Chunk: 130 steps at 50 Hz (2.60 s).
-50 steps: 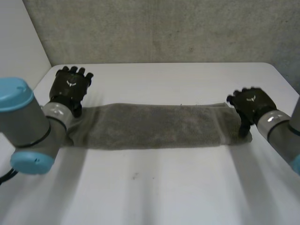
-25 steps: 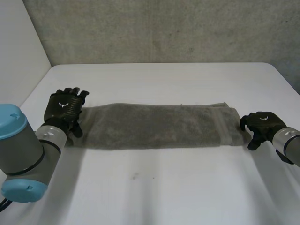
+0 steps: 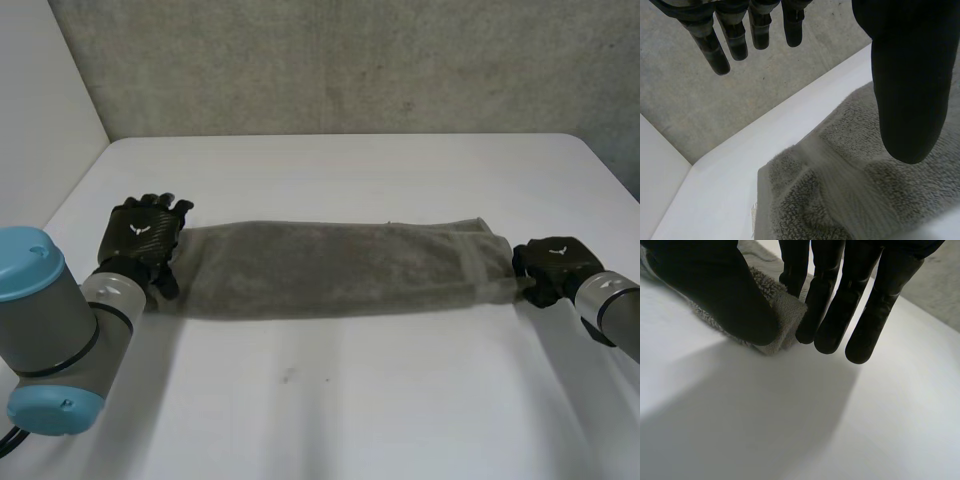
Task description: Fold the towel.
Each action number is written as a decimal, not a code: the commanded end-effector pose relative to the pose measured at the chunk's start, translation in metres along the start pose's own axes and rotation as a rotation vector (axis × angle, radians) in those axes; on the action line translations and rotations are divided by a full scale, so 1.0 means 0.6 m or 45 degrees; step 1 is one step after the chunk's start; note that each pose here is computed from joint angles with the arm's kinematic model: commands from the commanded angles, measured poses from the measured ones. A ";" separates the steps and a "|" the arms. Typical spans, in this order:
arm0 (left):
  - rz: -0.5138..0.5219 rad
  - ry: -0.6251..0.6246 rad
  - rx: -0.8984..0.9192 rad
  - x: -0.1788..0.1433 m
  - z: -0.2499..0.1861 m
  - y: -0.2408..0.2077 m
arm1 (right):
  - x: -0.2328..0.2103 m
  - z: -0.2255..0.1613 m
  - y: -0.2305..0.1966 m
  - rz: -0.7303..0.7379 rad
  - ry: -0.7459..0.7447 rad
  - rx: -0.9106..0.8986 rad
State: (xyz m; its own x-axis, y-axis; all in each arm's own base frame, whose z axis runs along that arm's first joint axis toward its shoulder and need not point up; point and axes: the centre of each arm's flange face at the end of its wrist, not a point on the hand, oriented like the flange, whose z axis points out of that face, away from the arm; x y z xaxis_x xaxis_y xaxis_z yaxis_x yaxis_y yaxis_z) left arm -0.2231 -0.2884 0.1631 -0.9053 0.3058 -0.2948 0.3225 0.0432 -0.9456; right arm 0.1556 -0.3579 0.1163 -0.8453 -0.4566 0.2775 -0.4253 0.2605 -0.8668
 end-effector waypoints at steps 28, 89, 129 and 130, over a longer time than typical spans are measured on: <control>0.002 -0.007 -0.002 -0.002 0.001 0.000 | -0.113 -0.066 -0.238 -0.429 0.157 0.577; 0.008 0.055 -0.025 0.026 -0.014 0.014 | -0.191 -0.066 -0.034 0.143 -0.316 0.137; 0.002 0.071 0.055 0.035 -0.028 -0.022 | -0.291 -0.128 -0.160 -0.178 -0.404 0.495; 0.002 0.071 0.055 0.035 -0.028 -0.022 | -0.329 -0.139 -0.158 -0.217 -0.476 0.535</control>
State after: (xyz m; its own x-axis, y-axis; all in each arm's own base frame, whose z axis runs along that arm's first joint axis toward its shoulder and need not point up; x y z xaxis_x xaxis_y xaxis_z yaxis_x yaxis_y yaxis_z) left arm -0.2398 -0.2689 0.1620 -0.8858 0.3616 -0.2910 0.3222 0.0278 -0.9462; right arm 0.2646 -0.2788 0.1862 -0.7506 -0.5877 0.3019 -0.3472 -0.0379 -0.9370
